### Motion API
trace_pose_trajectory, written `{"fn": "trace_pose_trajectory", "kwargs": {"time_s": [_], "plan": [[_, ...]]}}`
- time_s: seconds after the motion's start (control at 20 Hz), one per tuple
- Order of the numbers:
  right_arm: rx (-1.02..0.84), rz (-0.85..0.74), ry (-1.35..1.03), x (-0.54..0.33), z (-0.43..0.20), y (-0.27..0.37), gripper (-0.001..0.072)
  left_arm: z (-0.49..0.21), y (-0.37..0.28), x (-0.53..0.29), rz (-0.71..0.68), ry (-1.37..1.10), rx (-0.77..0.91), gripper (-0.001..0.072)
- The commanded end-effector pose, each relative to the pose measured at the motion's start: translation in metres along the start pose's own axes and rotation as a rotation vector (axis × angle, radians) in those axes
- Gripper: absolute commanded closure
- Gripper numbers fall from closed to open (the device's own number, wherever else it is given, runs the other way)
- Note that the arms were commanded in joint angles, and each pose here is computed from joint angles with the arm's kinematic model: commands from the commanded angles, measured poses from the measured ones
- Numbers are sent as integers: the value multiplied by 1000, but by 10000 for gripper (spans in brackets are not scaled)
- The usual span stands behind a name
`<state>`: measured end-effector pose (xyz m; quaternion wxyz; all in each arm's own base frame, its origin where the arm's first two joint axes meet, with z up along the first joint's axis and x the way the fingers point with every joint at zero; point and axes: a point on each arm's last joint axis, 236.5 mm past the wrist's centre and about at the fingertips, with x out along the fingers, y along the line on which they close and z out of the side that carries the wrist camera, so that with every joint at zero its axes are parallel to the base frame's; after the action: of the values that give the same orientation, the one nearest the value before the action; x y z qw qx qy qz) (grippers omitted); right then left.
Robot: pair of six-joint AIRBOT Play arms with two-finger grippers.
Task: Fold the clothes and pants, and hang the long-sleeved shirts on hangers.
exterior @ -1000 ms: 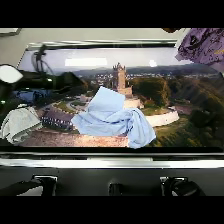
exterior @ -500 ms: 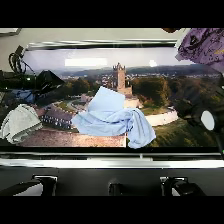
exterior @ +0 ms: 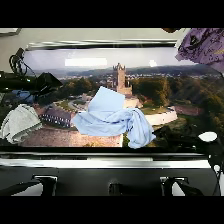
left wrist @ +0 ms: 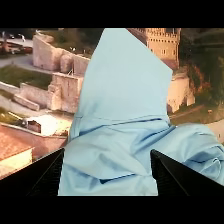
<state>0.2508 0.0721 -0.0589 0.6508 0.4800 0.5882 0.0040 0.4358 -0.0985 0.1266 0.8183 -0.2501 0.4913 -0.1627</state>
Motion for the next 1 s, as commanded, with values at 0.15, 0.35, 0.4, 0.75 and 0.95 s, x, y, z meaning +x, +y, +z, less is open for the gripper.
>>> {"fn": "trace_pose_trajectory", "kwargs": {"time_s": [0.15, 0.35, 0.4, 0.75, 0.95], "plan": [[66, 71, 23, 25, 0, -10, 208, 0, 4, 4, 5, 6, -5, 101], [93, 95, 0, 37, 14, -13, 441, 1, 6, 4, 13, 2, -10, 92], [88, 109, 2, 39, 15, -11, 543, 0, 14, 4, 45, 4, -26, 9], [61, 140, -17, 34, 17, -2, 673, -63, 90, 53, 69, 102, -217, -13], [35, 163, -29, 26, 15, 8, 673, -99, 96, 88, 29, 125, -238, -13]]}}
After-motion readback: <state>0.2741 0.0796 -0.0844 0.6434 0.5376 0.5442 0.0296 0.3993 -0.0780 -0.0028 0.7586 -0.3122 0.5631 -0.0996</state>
